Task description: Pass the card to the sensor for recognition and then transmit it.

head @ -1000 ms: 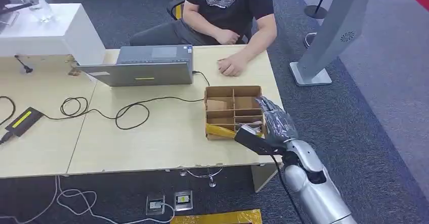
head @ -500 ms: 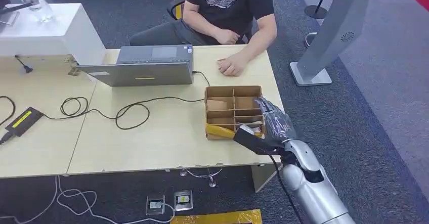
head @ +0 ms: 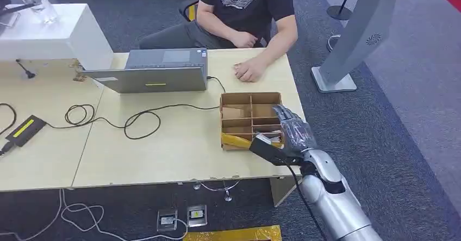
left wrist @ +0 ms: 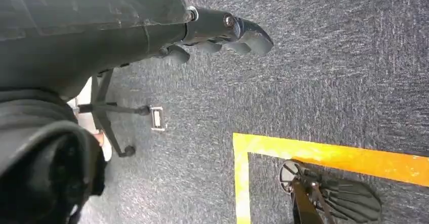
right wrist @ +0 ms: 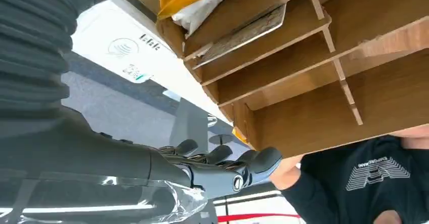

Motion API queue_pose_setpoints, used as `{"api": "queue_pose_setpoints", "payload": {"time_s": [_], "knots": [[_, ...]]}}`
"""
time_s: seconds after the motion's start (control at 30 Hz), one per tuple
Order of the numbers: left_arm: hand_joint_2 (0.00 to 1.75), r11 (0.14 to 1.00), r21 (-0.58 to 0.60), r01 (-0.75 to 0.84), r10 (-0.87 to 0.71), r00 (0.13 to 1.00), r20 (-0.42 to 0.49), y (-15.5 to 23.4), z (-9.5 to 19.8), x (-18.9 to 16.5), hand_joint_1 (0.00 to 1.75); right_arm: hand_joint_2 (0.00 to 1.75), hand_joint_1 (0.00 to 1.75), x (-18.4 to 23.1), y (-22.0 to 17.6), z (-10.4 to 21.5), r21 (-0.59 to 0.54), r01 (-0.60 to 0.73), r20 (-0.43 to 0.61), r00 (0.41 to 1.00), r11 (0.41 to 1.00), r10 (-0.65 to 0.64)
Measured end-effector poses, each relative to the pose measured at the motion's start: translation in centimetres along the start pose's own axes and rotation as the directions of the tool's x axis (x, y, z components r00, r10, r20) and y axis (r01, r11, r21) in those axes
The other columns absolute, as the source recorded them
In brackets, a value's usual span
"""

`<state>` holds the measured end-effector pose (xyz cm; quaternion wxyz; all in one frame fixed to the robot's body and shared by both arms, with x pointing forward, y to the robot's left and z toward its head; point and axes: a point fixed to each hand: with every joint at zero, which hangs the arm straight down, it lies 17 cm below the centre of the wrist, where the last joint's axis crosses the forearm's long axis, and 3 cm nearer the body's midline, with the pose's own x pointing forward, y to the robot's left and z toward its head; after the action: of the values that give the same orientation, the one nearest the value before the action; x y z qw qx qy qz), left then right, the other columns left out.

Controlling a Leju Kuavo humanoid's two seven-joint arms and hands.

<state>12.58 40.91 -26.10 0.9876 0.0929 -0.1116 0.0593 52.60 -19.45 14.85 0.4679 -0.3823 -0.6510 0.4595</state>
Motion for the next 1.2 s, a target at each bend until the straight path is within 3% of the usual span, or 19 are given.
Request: {"api": "queue_pose_setpoints", "payload": {"time_s": [0.33, 1.2], "knots": [[0.00, 1.000, 0.001, 0.008, -0.008, 1.000, 0.001, 0.1, 0.0, 0.0, 0.00, 1.75, 0.00, 0.8, -0.2, -1.4, -0.012, -0.005, 0.029, 1.000, 1.000, 0.006], [0.00, 0.999, 0.009, -0.035, 0.035, 0.999, -0.001, 0.7, 0.0, 0.2, 0.00, 1.75, 0.00, 0.3, 2.1, -1.4, 0.052, -0.010, 0.014, 1.000, 0.999, 0.009]]}}
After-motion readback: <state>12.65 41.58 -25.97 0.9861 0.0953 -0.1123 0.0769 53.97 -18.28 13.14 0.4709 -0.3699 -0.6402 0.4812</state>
